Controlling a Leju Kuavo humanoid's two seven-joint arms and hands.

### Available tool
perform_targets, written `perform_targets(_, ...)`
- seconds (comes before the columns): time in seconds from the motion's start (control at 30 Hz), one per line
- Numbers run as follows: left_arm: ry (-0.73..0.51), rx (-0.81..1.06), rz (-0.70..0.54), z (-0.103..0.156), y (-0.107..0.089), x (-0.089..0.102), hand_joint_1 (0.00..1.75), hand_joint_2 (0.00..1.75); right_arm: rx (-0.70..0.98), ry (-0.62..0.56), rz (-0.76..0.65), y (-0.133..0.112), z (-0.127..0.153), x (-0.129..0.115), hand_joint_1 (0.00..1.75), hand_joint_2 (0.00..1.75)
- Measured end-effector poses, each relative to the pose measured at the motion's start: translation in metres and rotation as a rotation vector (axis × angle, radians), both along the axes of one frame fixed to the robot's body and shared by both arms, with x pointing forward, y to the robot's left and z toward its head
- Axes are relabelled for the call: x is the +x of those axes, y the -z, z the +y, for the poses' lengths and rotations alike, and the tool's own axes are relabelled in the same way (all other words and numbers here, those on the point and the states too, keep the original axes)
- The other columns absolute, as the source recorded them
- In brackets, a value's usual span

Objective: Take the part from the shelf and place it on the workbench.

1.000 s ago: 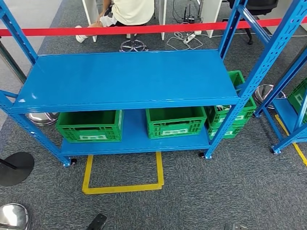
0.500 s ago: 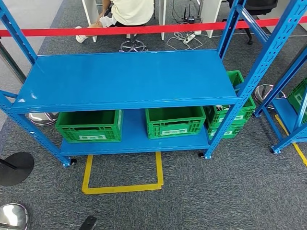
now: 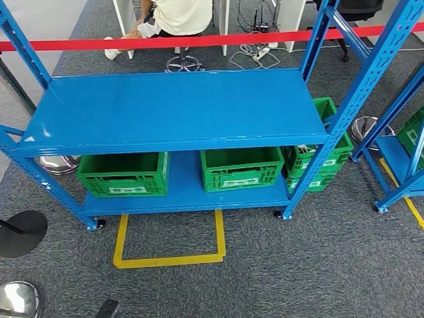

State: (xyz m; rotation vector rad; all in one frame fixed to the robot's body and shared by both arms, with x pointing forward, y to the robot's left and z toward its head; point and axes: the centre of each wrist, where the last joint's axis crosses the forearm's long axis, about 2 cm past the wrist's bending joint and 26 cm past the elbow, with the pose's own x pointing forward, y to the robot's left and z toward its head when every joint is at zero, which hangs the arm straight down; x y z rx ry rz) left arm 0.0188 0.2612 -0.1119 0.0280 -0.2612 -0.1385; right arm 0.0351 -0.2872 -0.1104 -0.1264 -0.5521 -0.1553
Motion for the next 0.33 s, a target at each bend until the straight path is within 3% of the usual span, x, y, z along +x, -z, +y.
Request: perform_targets(0.33, -0.073, -0.014, 0.018, 0.013, 0.0, -0.01, 0.0, 0.0, 0.044, -0.049, 0.129, 0.001, -0.004, -0.014, 0.0, 0.0)
